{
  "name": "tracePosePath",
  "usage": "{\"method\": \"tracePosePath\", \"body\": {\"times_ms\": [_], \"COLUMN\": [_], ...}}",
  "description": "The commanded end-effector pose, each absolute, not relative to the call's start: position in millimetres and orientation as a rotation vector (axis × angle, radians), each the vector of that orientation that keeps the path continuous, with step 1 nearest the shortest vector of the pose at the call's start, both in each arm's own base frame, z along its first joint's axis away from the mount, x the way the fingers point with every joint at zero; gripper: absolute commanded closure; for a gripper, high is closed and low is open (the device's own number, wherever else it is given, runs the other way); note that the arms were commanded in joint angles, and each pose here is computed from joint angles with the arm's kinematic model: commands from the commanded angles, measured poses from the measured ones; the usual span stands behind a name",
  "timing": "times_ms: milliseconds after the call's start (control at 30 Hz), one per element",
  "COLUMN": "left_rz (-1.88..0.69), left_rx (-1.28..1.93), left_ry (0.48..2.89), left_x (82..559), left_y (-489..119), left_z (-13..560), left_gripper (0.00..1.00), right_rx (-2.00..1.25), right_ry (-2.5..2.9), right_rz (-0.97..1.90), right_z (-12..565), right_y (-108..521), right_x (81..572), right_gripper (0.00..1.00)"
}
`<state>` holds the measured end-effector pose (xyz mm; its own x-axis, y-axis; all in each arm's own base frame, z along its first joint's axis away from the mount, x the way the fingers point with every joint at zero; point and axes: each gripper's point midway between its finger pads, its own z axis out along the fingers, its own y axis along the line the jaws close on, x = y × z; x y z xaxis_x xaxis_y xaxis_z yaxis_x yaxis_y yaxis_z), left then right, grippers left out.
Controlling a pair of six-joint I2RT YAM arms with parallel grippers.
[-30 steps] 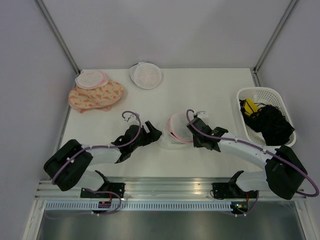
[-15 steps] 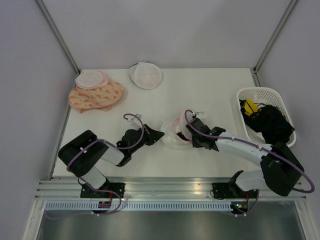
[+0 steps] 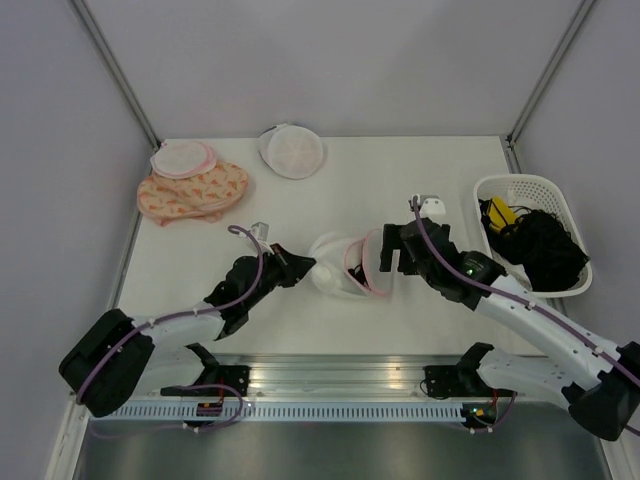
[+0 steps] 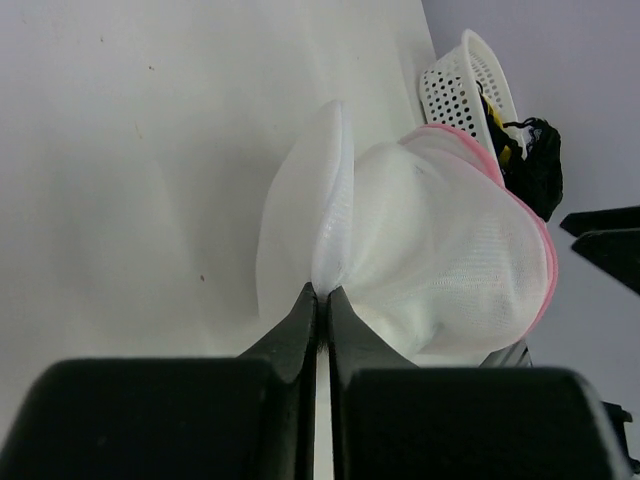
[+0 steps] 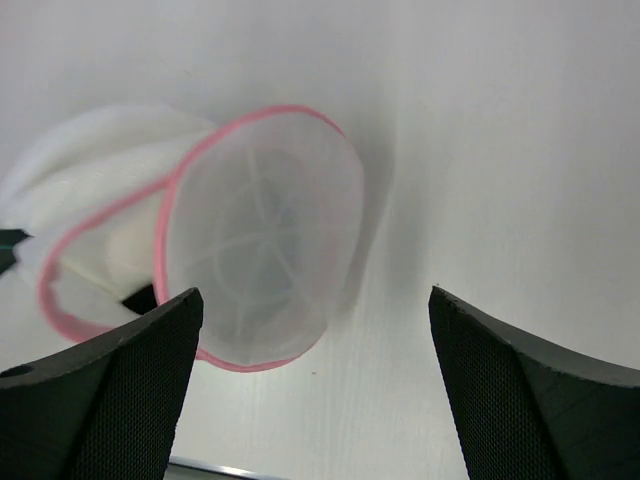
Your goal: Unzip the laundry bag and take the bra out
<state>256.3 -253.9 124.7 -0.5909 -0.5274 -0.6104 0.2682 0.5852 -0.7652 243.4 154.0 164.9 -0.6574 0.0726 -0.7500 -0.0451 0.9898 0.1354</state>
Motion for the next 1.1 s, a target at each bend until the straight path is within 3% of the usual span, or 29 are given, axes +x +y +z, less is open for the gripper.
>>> {"method": "tracePosePath", "body": {"times_ms": [0,267,433,633,867,933,1067], "left_rz": [-1.033,-1.073,-1.098,-1.079,-0.988,-0.980,-0.976], "left_rx": [-0.159,-0.155,-0.158,-0.169,-0.191,-0.187,-0.192], "left_ry": [1.895,1.874,1.868,1.859,1.883,1.895,1.936], "left_x": [261,253,249,246,240,237,234], "left_y": [-247,-246,-246,-239,-219,-217,-217], "left_z": [142,156,159,160,147,140,126], "left_gripper": [0.98,0.98,0.98,0.98,0.98,0.98,0.98], "right_rx": [-0.069,-0.118,-0.155,-0.056,0.187,0.161,-0.059], "right_ry": [2.233,2.254,2.313,2.355,2.225,2.238,2.339], "right_rz": [0.329,0.415,0.314,-0.063,-0.516,-0.486,0.093], "right_z": [198,198,172,141,156,155,146], "right_y": [181,224,237,188,93,96,178], "right_x": [245,255,257,259,240,239,235], "right_gripper": [0.02,0.02,0.02,0.02,0.02,0.02,0.08]}}
